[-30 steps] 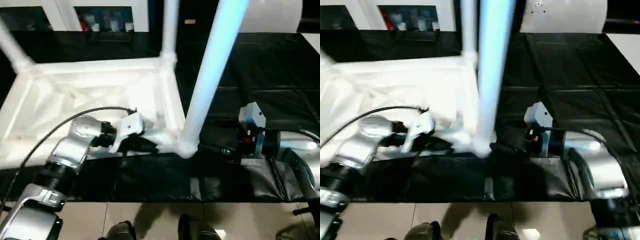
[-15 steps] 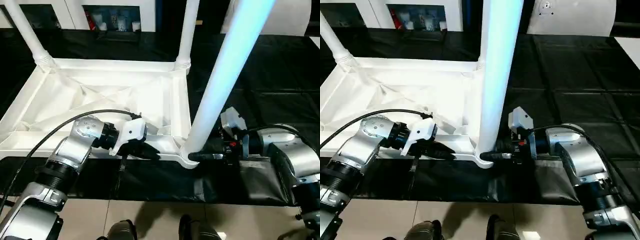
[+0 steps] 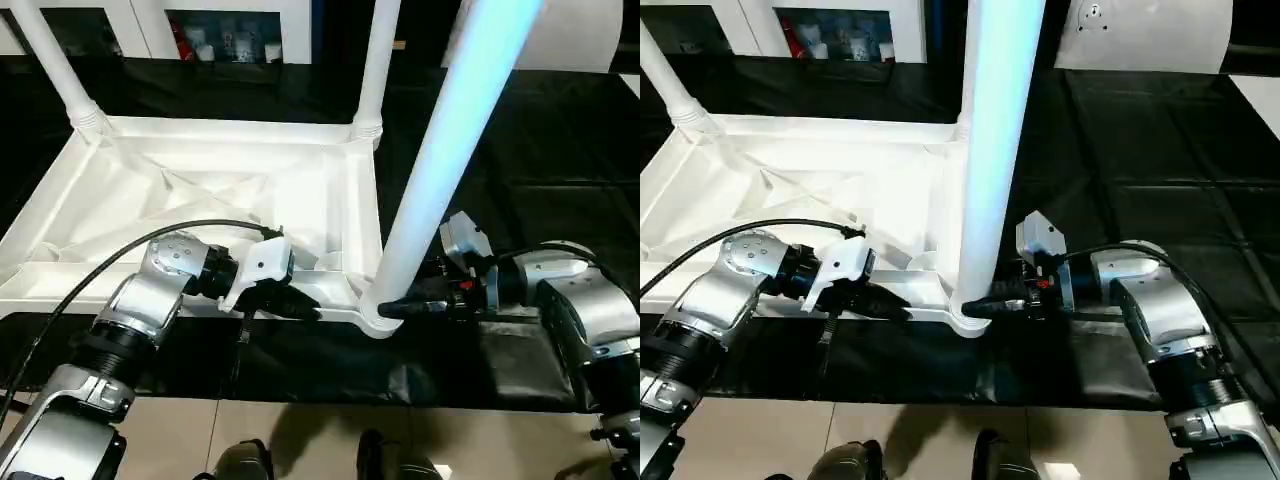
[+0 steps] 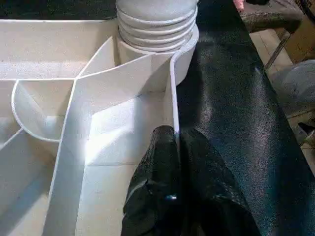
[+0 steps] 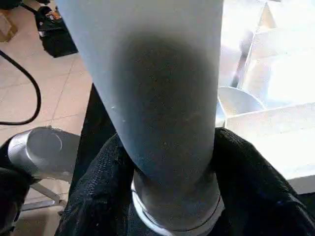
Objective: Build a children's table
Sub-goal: Rotate leg to tighten
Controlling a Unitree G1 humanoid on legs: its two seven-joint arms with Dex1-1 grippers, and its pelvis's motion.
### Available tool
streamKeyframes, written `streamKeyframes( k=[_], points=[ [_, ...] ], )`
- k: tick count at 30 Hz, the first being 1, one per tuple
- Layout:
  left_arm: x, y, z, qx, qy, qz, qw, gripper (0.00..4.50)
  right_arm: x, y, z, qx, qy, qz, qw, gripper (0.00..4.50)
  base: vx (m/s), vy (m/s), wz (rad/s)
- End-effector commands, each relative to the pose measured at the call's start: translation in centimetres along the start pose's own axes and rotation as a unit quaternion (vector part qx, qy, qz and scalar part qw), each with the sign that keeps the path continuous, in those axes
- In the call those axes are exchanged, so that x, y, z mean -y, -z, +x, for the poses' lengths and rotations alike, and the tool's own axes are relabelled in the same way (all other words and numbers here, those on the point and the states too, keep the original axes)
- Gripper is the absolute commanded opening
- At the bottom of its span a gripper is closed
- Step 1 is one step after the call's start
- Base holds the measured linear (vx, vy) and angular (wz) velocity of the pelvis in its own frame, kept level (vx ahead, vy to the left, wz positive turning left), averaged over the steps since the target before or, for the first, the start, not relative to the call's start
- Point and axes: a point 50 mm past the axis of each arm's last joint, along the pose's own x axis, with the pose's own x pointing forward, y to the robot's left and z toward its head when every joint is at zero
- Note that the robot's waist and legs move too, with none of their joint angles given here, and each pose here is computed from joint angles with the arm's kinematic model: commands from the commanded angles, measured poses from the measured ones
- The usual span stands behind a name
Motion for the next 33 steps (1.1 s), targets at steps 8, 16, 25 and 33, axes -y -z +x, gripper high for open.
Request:
streamKeyframes(
  k=[8, 16, 25, 33],
  points=[
    [-0.2, -0.7, 2.3, 0.035, -0.029, -0.046, 0.998, 0.00, -1.8, 0.9, 2.6, 0.053, 0.000, 0.082, 0.995, 2.04, 0.000, 0.000, 0.00],
    [-2.1, -2.5, 4.6, 0.065, -0.134, -0.106, 0.983, 0.00, -1.4, 0.1, 7.3, 0.119, 0.129, 0.158, 0.972, 2.04, 0.000, 0.000, 0.00],
    [-5.1, -5.6, 7.2, 0.090, -0.312, -0.178, 0.929, 0.00, -0.1, -1.3, 12.9, 0.132, 0.296, 0.265, 0.908, 2.04, 0.000, 0.000, 0.00],
    [-4.9, -6.2, 7.8, 0.076, -0.322, -0.160, 0.930, 0.00, 1.1, -1.9, 13.5, 0.138, 0.366, 0.265, 0.881, 2.74, 0.000, 0.000, 0.00]
  ],
)
